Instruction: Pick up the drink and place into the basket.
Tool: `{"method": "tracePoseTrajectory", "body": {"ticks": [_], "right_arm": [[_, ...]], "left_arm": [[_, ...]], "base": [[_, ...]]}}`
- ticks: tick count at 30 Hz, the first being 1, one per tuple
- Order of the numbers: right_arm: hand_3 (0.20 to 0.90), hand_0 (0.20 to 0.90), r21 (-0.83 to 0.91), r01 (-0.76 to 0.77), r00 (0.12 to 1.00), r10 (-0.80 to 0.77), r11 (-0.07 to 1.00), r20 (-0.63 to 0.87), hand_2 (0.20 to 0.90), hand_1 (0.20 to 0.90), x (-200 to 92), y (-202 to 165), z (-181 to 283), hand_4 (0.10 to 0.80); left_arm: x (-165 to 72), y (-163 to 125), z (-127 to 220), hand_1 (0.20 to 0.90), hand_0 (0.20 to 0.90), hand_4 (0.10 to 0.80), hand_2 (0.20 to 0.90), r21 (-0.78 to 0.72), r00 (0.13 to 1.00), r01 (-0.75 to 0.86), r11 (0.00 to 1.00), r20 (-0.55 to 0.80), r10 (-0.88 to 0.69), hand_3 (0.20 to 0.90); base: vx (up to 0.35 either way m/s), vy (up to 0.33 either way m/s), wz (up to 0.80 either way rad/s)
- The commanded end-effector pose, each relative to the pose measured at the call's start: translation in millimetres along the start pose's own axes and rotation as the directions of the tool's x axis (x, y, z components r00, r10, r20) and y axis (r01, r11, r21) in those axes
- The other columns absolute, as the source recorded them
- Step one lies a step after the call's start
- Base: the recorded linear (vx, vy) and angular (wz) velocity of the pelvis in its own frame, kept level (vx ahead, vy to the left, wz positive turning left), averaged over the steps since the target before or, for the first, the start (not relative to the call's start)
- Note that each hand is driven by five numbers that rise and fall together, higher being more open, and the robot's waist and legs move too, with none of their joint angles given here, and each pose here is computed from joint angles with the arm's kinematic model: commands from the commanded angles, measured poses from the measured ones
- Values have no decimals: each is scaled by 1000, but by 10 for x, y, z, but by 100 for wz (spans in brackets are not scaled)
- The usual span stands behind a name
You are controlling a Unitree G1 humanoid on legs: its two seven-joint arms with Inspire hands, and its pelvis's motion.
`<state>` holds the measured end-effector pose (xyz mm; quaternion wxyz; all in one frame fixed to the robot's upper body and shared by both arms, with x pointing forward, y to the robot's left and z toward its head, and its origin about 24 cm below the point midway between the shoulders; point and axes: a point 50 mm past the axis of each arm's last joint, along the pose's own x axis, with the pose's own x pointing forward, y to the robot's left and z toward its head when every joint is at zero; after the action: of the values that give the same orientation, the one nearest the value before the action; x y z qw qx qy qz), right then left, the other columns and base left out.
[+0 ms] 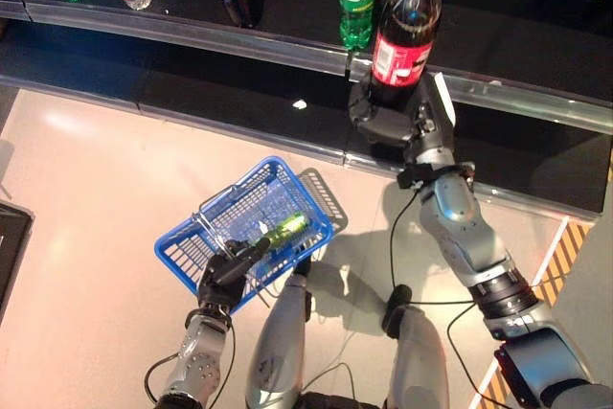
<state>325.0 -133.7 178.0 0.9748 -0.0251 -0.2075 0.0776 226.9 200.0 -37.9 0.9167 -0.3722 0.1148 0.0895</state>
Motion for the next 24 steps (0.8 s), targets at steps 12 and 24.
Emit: {"method": "tracePoseTrajectory", "body": {"ticks": [12,24], "right_arm": [[200,300,112,-400,837,312,910,449,300,300,-147,735,957,100],[200,300,190,-391,912,350,901,214,300,300,-136,965,434,100]], "left_arm": [[-263,-987,899,300,300,100,300,237,735,555,797,309,-604,200],[-561,-1612,1000,300,300,100,300,323,358,849,417,227,-906,200]], "base": [[19,-32,7],[27,-13,8]]}}
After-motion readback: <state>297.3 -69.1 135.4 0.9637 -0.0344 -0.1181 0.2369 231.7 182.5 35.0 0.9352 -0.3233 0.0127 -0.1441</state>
